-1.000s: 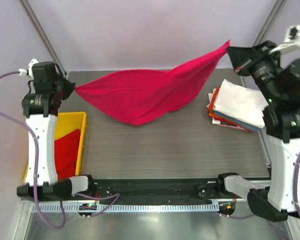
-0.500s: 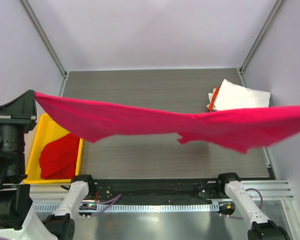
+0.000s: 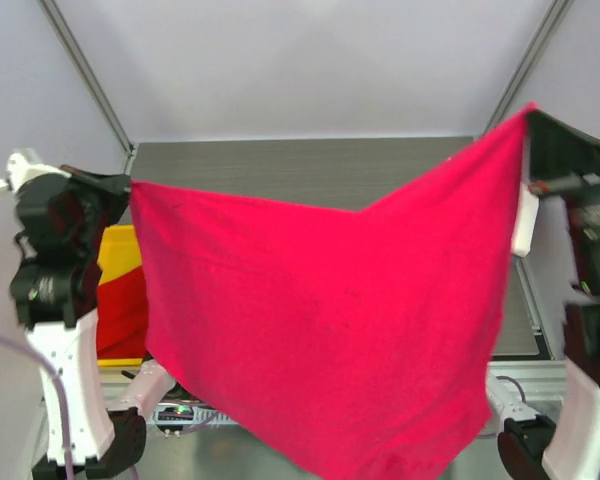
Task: Fold and stack the t-shirts
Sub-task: Flatten the tshirt out
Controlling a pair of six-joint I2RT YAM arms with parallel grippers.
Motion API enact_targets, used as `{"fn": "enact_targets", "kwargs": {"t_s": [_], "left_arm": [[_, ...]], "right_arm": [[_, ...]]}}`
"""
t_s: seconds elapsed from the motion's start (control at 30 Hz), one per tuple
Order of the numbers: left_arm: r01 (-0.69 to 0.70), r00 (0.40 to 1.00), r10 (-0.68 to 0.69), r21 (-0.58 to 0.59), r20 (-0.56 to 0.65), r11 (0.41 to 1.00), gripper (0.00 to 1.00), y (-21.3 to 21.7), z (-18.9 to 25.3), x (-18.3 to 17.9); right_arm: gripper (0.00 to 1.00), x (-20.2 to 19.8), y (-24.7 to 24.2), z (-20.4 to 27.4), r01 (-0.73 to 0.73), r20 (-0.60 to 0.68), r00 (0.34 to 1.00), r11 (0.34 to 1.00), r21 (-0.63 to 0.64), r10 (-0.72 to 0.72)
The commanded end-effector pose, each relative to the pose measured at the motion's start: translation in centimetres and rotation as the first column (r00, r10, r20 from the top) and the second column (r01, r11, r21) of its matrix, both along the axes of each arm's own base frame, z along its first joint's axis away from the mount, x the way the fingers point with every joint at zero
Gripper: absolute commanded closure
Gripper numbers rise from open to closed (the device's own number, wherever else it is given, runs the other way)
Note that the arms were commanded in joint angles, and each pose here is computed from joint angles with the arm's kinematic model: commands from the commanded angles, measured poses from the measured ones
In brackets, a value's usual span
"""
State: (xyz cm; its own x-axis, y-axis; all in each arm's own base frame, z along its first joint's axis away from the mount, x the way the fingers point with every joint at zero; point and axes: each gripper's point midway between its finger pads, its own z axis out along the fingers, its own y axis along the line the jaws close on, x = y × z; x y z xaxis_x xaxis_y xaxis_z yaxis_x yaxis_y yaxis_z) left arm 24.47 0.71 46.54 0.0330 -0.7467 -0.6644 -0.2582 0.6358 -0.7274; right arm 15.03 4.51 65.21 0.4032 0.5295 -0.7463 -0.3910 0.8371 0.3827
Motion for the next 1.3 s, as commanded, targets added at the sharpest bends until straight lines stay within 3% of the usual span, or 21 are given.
{"fn": "enact_targets", "kwargs": {"t_s": [0.0,0.2,0.3,0.33,0.37,0.43,0.47,0.53,0.6,0.73,0.83,0.87,0.93,0.97,1.0,1.03,1.07,1.13,1.17,1.23,1.27], "left_arm": [[0.007,0.998,-0.006,0.013,-0.065,1.0,0.99,0.2,-3.9,4.0],[-0.016,0.992,0.019,0.021,-0.124,1.0,1.0,1.0,-5.7,10.2],[0.003,0.994,0.0,0.022,-0.107,1.0,0.99,0.9,-3.9,13.5],[0.006,0.999,-0.005,0.027,-0.051,1.0,0.99,0.9,-1.2,14.0],[0.009,0.999,-0.008,0.027,-0.036,1.0,1.0,1.0,-0.3,14.7],[0.022,0.999,-0.021,0.021,-0.032,1.0,0.99,1.0,0.5,16.8],[0.019,0.999,-0.02,0.02,0.039,1.0,1.0,1.1,3.6,16.8],[0.043,0.998,-0.042,-0.002,0.052,0.999,1.0,1.5,3.8,18.9],[0.059,0.993,-0.052,-0.062,0.11,0.996,0.99,2.7,5.3,20.0],[0.174,0.971,-0.155,-0.093,0.185,0.98,1.0,3.5,5.9,23.0],[0.154,0.982,-0.146,-0.056,0.118,0.987,1.0,4.4,2.0,24.7],[0.157,0.982,-0.15,-0.049,0.118,0.986,1.0,4.2,1.3,24.3],[0.154,0.987,-0.15,-0.069,0.064,0.986,1.0,4.4,-3.8,25.1],[0.154,0.987,-0.15,-0.077,0.055,0.985,1.0,4.3,-5.0,24.8],[0.169,0.983,-0.163,-0.071,0.078,0.983,1.0,3.9,-4.9,24.1],[0.166,0.986,-0.167,-0.108,-0.004,0.98,1.0,3.7,-9.4,23.8],[0.169,0.985,-0.173,-0.116,-0.025,0.979,1.0,3.4,-10.7,23.4],[0.168,0.976,-0.187,-0.155,-0.115,0.973,1.0,2.7,-15.7,21.9],[0.166,0.971,-0.192,-0.172,-0.144,0.971,1.0,2.5,-17.5,21.2],[0.149,0.971,-0.181,-0.199,-0.155,0.969,1.0,2.1,-19.3,19.7],[0.128,0.96,-0.183,-0.249,-0.21,0.96,1.0,1.7,-23.2,18.4]], "right_arm": [[0.99,9.5,1.1,-5.6,-0.02,-0.221,0.975,1.0,0.022,0.024],[0.99,17.6,2.6,-8.1,-0.057,-0.323,0.944,0.997,0.06,0.073],[0.99,20.9,3.1,-6.8,-0.069,-0.321,0.943,0.995,0.069,0.087],[0.99,21.4,3.3,-6.1,-0.081,-0.313,0.945,0.994,0.07,0.099],[0.99,20.7,3.2,-3.3,-0.092,-0.251,0.962,0.992,0.081,0.11],[0.99,23.2,3.7,-2.8,-0.137,-0.258,0.954,0.987,0.087,0.155],[0.99,22.4,3.5,0.0,-0.159,-0.191,0.966,0.983,0.087,0.173],[0.99,24.7,2.5,0.2,-0.196,-0.196,0.956,0.973,0.118,0.216],[0.99,23.8,1.1,3.0,-0.217,-0.128,0.964,0.966,0.14,0.235],[0.99,25.7,0.6,2.0,-0.325,-0.147,0.926,0.931,0.166,0.349],[0.99,27.2,1.6,-1.9,-0.405,-0.212,0.877,0.901,0.159,0.431],[0.99,28.0,2.1,-5.8,-0.429,-0.286,0.835,0.881,0.198,0.471],[0.99,27.8,2.4,-7.8,-0.466,-0.265,0.819,0.859,0.212,0.51],[0.99,29.1,2.3,-12.8,-0.453,-0.338,0.781,0.849,0.274,0.525],[0.99,27.9,2.6,-13.4,-0.466,-0.338,0.774,0.843,0.268,0.535],[0.99,27.8,2.7,-14.7,-0.467,-0.349,0.768,0.843,0.268,0.537],[0.99,28.2,2.6,-18.9,-0.442,-0.412,0.738,0.844,0.302,0.534],[0.99,26.8,2.7,-21.1,-0.427,-0.436,0.734,0.853,0.302,0.522],[0.99,26.6,2.6,-25.0,-0.397,-0.49,0.705,0.858,0.327,0.513],[0.99,25.3,2.6,-27.4,-0.373,-0.518,0.696,0.867,0.331,0.497],[0.99,24.8,2.7,-31.1,-0.35,-0.566,0.66,0.869,0.351,0.495]]}}
